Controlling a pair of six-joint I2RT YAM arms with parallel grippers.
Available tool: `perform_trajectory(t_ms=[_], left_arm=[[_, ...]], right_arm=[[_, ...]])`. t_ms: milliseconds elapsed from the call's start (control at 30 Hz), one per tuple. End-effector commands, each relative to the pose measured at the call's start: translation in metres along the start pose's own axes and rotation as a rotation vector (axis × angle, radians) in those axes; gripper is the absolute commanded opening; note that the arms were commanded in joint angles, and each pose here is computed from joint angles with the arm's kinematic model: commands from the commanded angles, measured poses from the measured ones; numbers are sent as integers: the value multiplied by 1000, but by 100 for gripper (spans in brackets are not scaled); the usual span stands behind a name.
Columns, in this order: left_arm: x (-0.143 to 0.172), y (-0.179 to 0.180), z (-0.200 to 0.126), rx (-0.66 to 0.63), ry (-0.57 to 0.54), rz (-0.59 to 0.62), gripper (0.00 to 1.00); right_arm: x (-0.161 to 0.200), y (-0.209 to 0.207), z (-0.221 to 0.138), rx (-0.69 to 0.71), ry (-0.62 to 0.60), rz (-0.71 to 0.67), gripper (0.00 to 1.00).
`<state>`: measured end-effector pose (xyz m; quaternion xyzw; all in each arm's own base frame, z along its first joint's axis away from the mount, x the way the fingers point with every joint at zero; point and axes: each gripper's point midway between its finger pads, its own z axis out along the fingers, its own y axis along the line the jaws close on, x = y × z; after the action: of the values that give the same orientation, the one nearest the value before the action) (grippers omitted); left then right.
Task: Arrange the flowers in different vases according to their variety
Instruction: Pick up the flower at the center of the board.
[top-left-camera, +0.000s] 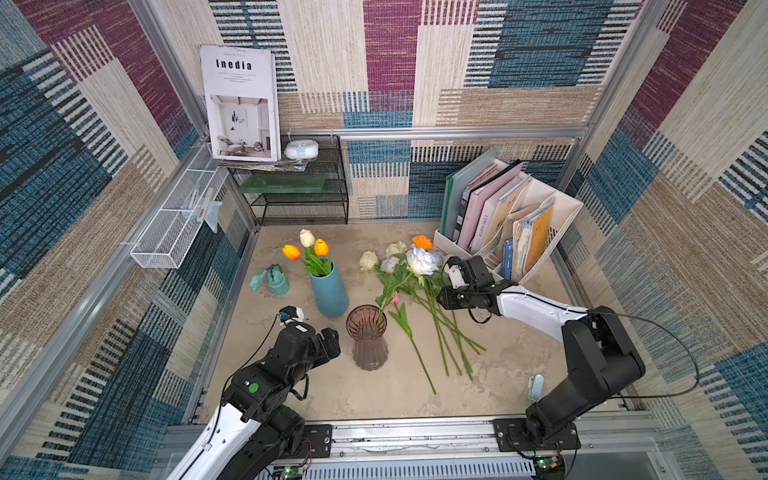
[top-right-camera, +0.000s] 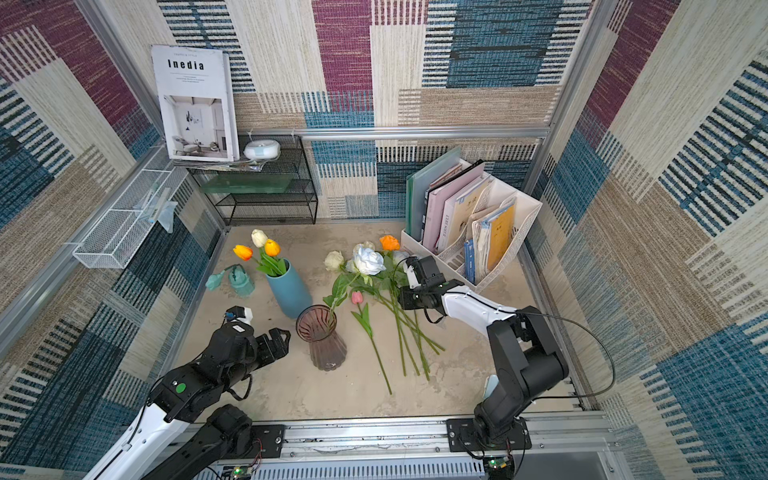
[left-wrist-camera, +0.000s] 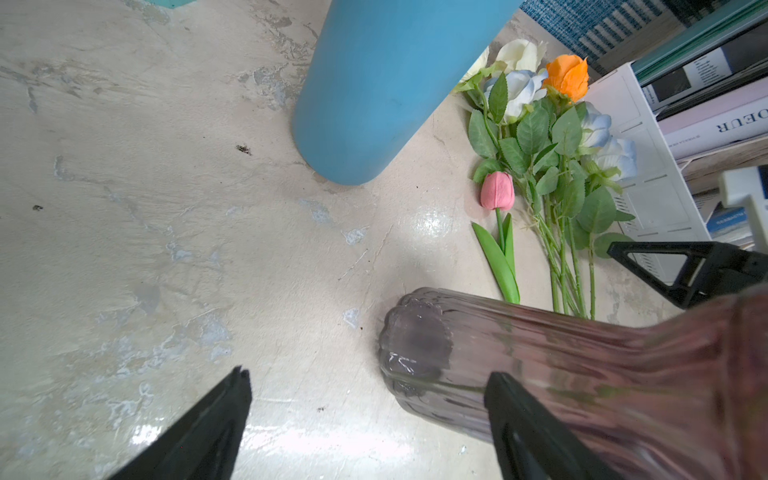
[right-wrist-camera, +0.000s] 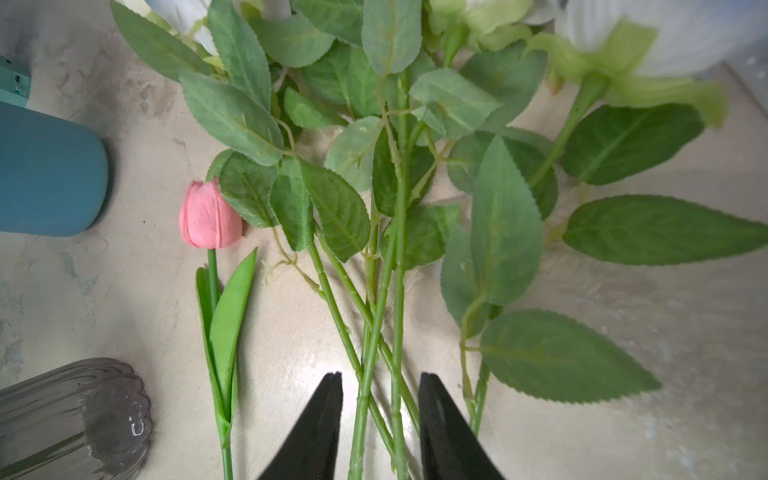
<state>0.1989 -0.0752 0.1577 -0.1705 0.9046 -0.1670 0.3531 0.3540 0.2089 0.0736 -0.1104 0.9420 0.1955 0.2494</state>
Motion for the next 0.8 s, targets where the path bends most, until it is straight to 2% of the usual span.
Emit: perform_trajectory(t_ms=[0, 333, 400, 667, 767], left_arm=[[2, -1, 1, 8, 10, 7, 93], [4, -1, 3, 15, 16, -2, 93], [4, -1, 3, 15, 17, -3, 93], [3, -1, 0, 20, 15, -4, 93], [2, -2, -2, 24, 10, -6, 93]], right_arm=[[7, 1, 10, -16, 51, -19, 37], [19, -9, 41, 8, 128, -20, 30], [20, -9, 42, 4, 130, -20, 24], [4, -3, 20, 3, 58, -34, 1], [-4, 0, 5, 4, 16, -36, 0]])
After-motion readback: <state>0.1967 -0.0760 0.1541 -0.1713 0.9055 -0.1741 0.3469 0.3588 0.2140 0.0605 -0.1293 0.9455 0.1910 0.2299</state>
